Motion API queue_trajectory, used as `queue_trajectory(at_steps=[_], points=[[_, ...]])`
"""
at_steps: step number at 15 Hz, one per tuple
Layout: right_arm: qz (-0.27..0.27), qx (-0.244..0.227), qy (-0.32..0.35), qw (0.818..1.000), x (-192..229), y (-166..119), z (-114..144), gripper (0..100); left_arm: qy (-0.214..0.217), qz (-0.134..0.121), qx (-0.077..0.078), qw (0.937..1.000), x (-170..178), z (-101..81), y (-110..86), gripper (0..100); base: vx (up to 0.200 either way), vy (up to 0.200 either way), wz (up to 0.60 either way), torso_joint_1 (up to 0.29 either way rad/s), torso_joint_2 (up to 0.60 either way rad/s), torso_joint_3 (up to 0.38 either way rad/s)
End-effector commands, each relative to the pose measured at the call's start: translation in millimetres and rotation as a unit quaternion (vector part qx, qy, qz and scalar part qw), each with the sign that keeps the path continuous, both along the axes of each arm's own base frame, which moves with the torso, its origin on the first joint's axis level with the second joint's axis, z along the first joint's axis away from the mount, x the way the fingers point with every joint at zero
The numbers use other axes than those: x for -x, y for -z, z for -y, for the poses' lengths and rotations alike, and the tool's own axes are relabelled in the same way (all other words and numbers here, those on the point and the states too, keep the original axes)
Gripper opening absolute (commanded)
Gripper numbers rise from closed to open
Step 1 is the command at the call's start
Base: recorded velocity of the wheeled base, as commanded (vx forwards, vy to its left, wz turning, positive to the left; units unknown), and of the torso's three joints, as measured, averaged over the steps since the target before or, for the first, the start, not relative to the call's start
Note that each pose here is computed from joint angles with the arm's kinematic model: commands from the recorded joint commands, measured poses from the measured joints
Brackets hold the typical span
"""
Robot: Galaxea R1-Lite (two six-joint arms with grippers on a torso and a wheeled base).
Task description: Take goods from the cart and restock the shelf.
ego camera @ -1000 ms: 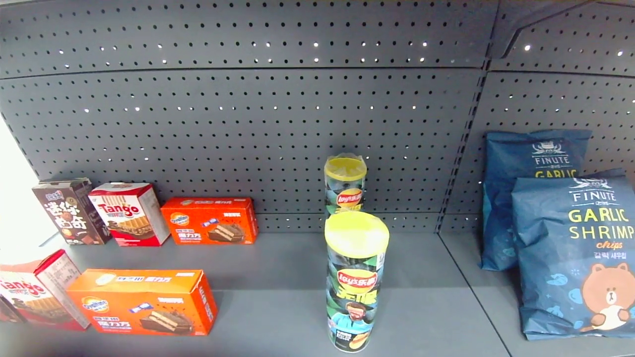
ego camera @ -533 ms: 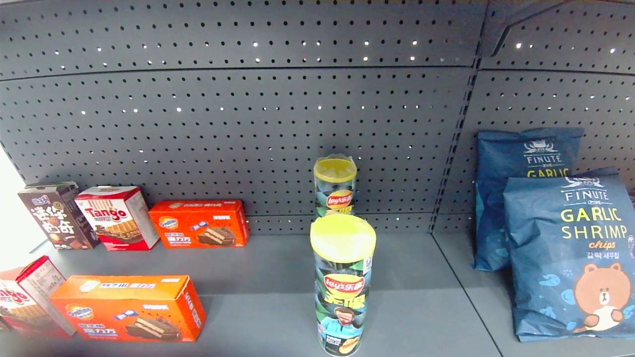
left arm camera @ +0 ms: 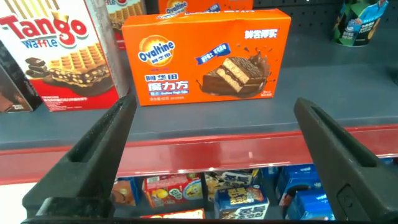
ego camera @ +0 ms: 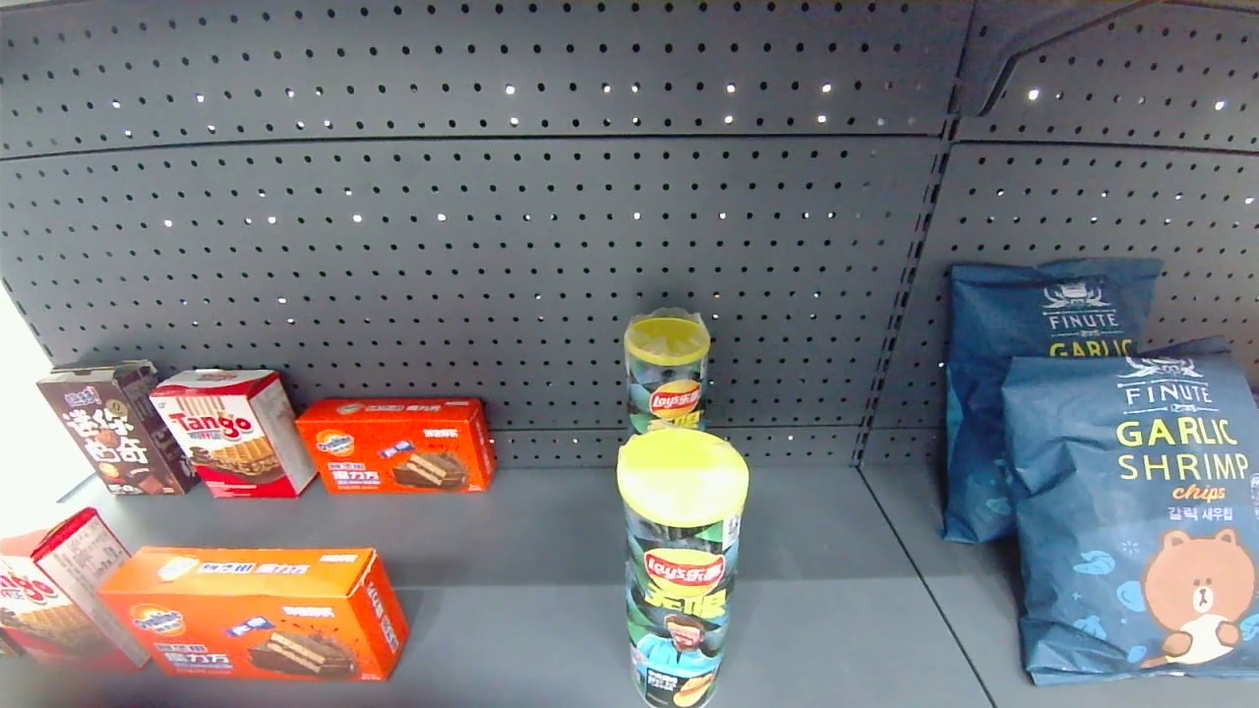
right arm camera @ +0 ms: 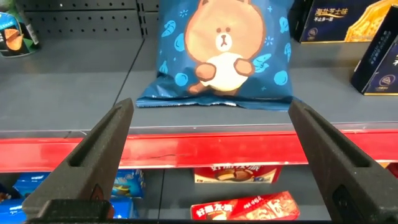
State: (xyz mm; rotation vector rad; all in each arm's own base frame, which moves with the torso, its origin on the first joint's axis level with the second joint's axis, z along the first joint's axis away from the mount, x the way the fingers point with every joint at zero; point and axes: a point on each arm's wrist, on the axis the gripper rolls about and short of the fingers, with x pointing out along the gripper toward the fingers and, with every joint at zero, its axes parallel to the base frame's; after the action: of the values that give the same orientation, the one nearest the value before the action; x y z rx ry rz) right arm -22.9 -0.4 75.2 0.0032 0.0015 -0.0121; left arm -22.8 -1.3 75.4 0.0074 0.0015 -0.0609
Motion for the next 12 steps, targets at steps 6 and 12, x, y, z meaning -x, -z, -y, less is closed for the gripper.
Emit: queue_trajectory(at_steps=[6,12], points=[[-0.001,0.000,0.000,1.000,-0.1,0.0,0.0,100,0.000,0.000,0.001,1.0000,0.0,0.0,0.0,100,0.000,0.000,0.00,0.000,0.00,0.000],[0.000,0.000,-0.001,1.000,-0.1,-0.2,0.0,100,-0.001,0.000,0.001,1.0000,0.0,0.0,0.0,100,0.000,0.000,0.00,0.000,0.00,0.000]])
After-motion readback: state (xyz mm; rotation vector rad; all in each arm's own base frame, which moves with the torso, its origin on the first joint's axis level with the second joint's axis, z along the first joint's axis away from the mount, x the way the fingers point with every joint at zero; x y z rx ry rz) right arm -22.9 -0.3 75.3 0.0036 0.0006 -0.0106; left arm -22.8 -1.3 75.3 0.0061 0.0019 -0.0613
